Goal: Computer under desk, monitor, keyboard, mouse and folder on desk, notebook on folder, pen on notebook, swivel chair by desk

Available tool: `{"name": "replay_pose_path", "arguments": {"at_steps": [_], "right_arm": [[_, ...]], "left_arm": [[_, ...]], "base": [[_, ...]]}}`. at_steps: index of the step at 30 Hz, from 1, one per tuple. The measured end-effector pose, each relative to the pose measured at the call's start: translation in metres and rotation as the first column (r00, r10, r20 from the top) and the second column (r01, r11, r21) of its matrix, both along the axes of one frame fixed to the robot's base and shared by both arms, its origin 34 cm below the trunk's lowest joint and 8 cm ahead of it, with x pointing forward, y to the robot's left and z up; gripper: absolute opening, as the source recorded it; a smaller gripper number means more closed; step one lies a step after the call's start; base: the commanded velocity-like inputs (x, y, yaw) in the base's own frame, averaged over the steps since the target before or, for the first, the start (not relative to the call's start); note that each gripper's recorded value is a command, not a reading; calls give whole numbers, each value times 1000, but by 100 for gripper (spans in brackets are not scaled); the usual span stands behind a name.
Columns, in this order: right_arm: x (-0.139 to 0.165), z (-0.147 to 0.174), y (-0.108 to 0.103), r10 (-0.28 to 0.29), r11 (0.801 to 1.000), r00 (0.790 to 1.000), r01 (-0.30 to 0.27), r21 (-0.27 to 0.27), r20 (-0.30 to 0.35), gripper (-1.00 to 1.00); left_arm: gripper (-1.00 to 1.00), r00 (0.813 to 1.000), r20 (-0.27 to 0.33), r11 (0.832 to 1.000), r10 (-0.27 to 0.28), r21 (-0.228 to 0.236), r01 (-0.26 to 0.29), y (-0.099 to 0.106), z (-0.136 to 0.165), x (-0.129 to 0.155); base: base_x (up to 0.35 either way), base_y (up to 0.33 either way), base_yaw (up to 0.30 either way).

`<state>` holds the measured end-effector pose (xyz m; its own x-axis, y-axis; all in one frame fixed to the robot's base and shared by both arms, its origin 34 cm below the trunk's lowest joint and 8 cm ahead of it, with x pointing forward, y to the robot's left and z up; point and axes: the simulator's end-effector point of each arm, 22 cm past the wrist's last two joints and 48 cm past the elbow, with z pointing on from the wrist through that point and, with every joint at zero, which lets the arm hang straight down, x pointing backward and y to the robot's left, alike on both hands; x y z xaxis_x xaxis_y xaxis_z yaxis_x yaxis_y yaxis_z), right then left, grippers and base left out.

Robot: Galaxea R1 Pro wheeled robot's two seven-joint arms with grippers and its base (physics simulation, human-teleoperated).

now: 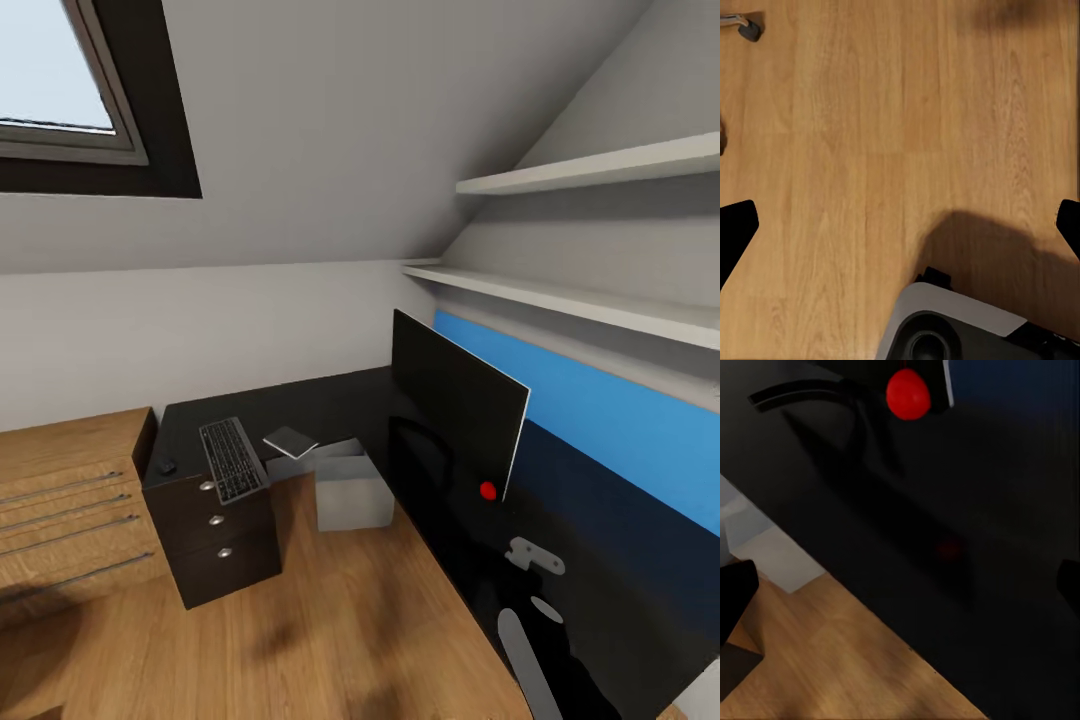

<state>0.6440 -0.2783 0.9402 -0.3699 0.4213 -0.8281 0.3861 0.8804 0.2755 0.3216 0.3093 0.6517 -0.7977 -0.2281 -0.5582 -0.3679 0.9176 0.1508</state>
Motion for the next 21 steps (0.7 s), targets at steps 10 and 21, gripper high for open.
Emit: {"name": "replay_pose_path", "arguments": {"at_steps": [10,21], "right_arm": [[0,-4,-3,-5,1000,1000,5,-8,10,100],[-2,-12,-80,-81,988,996,87,-128,47,100]], "left_arm": [[100,1000,0,1000,2,0,-2,1,0,0],[100,1000,-1,1000,2,0,-2,1,0,0]], "base": [[0,0,-126],[0,0,-11]]}}
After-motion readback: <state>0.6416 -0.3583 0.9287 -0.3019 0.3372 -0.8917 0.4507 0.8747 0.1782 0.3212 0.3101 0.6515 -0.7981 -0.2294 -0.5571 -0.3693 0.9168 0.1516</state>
